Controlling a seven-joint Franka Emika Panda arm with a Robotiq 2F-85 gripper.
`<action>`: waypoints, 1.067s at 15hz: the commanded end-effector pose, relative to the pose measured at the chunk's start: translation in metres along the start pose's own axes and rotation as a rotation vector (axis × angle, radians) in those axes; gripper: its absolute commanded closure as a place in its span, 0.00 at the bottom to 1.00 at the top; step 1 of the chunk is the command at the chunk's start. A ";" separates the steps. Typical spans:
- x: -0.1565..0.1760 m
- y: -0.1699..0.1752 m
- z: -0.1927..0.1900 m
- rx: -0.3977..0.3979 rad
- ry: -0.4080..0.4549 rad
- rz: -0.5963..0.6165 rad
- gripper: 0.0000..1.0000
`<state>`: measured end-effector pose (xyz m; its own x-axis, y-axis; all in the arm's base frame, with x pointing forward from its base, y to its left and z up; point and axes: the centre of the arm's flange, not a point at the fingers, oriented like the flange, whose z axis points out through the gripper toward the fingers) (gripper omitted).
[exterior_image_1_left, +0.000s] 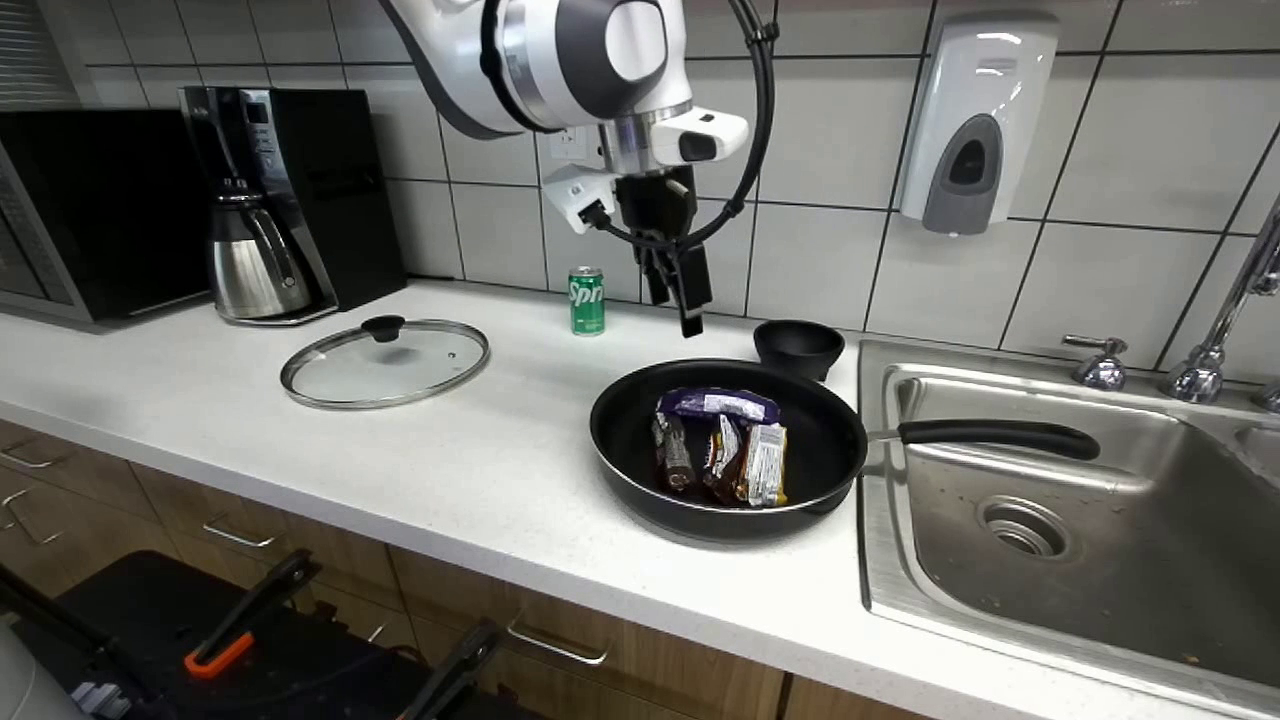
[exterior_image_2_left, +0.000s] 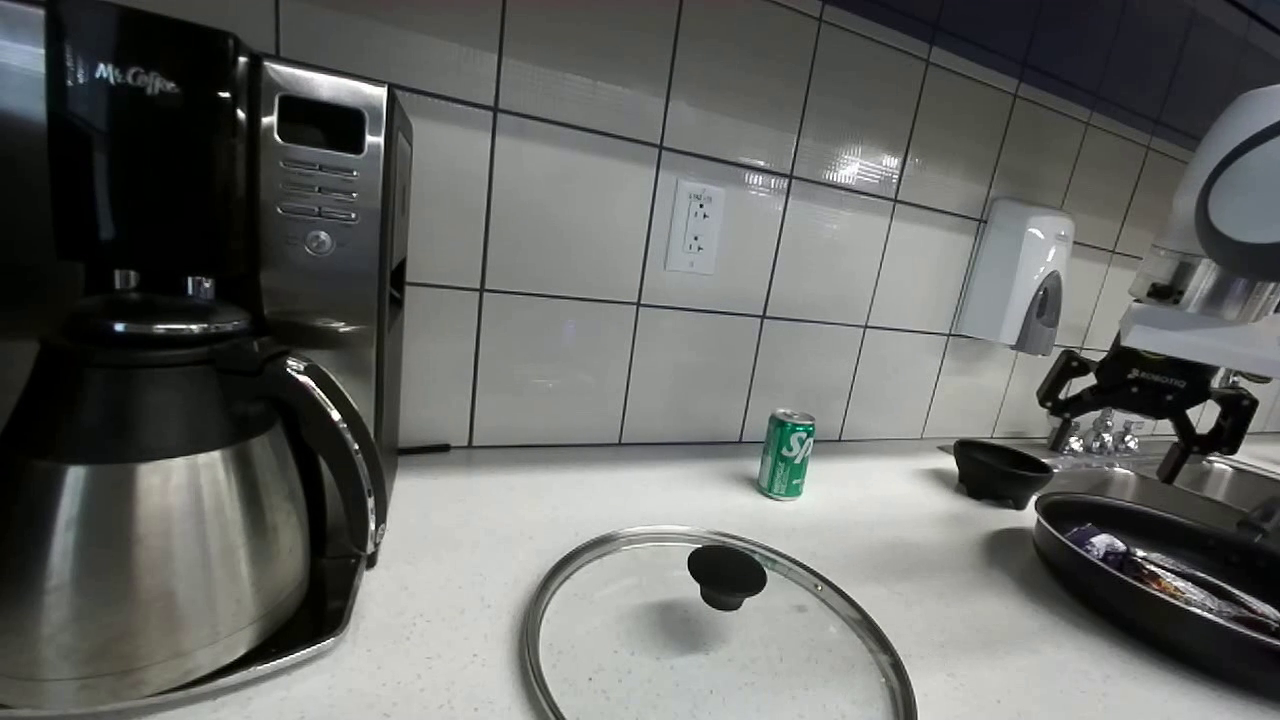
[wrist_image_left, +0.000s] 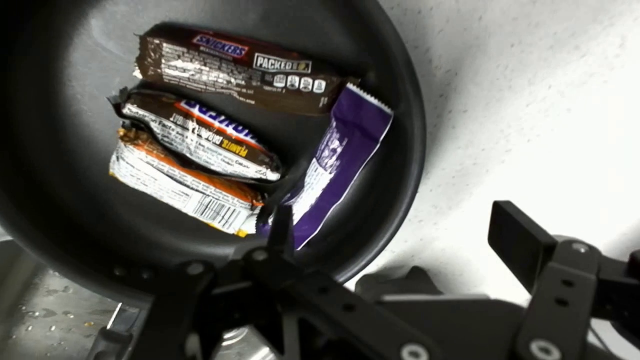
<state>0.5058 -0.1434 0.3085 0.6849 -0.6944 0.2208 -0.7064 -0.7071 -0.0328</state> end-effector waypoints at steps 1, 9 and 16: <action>-0.045 -0.004 -0.035 0.080 -0.011 -0.170 0.00; -0.106 -0.080 -0.048 0.169 -0.050 -0.457 0.00; -0.134 -0.114 -0.045 0.171 -0.050 -0.521 0.00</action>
<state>0.4862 0.0362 0.3267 0.9469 -0.2489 0.2034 -0.2349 -0.9678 -0.0906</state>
